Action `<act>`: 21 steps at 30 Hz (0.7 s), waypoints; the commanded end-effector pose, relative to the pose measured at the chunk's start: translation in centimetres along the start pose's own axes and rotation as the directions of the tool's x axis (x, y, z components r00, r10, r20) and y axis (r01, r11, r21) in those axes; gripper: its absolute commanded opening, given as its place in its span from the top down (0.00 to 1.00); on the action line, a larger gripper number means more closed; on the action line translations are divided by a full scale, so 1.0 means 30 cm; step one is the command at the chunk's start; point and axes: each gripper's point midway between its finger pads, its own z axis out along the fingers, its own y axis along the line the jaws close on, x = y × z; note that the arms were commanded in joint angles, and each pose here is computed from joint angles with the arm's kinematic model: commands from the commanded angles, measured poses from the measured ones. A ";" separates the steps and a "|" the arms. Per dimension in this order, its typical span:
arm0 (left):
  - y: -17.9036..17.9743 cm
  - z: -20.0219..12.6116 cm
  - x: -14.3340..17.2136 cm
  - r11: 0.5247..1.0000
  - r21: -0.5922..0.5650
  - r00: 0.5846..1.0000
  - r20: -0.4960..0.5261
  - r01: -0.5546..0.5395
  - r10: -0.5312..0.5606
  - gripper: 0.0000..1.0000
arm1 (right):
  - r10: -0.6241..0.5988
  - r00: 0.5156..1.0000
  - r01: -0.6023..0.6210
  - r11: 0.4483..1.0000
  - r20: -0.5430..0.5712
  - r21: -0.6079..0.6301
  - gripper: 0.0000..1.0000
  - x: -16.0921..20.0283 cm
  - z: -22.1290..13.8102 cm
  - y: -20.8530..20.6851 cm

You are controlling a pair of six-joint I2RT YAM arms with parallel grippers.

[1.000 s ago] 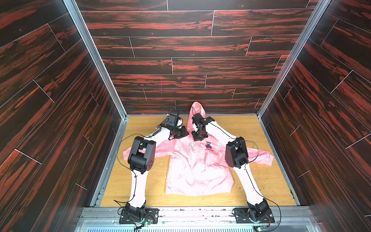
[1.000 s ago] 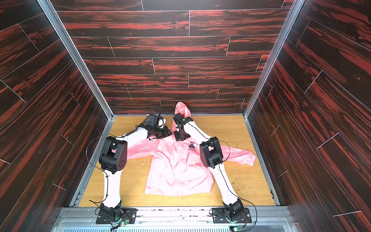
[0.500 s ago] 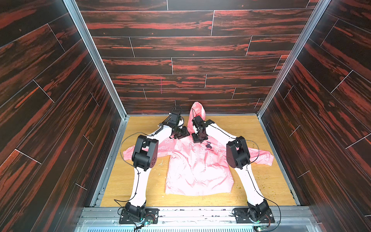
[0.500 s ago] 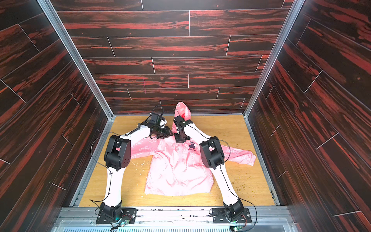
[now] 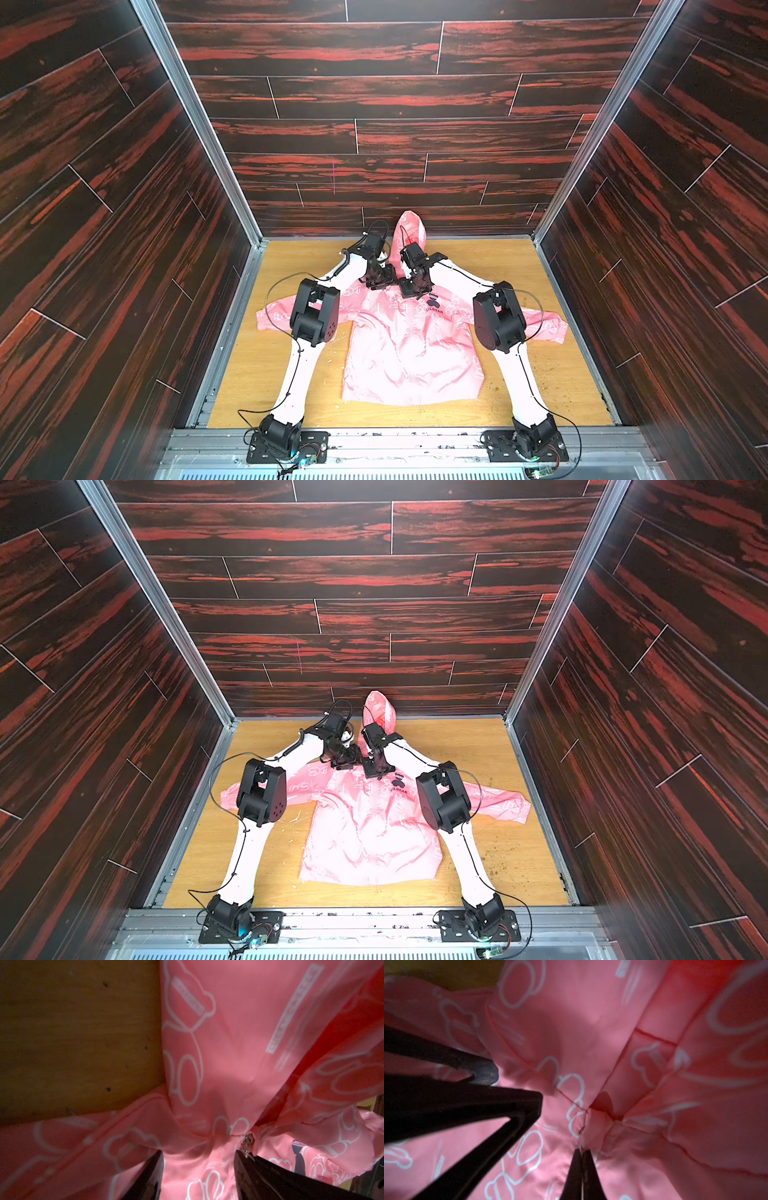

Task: Unzip the jacket
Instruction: Unzip the zipper on the jacket.

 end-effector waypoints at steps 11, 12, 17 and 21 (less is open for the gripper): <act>0.098 0.107 0.089 0.984 -0.159 0.994 -0.066 0.078 -0.089 1.00 | 0.011 0.999 -0.009 0.999 0.038 -0.053 1.00 0.008 -0.070 0.024; 0.095 0.108 0.083 0.984 -0.154 0.994 -0.054 0.090 -0.099 1.00 | 0.008 0.999 -0.005 0.998 0.040 -0.060 1.00 0.014 -0.071 0.027; 0.110 0.077 0.047 0.975 -0.159 0.988 0.021 0.152 -0.151 1.00 | -0.020 0.998 0.026 0.995 0.066 -0.092 1.00 0.029 -0.093 0.049; 0.155 0.024 -0.005 0.960 -0.125 0.963 0.138 0.251 -0.234 1.00 | -0.046 0.996 0.054 0.994 0.075 -0.098 1.00 0.048 -0.102 0.066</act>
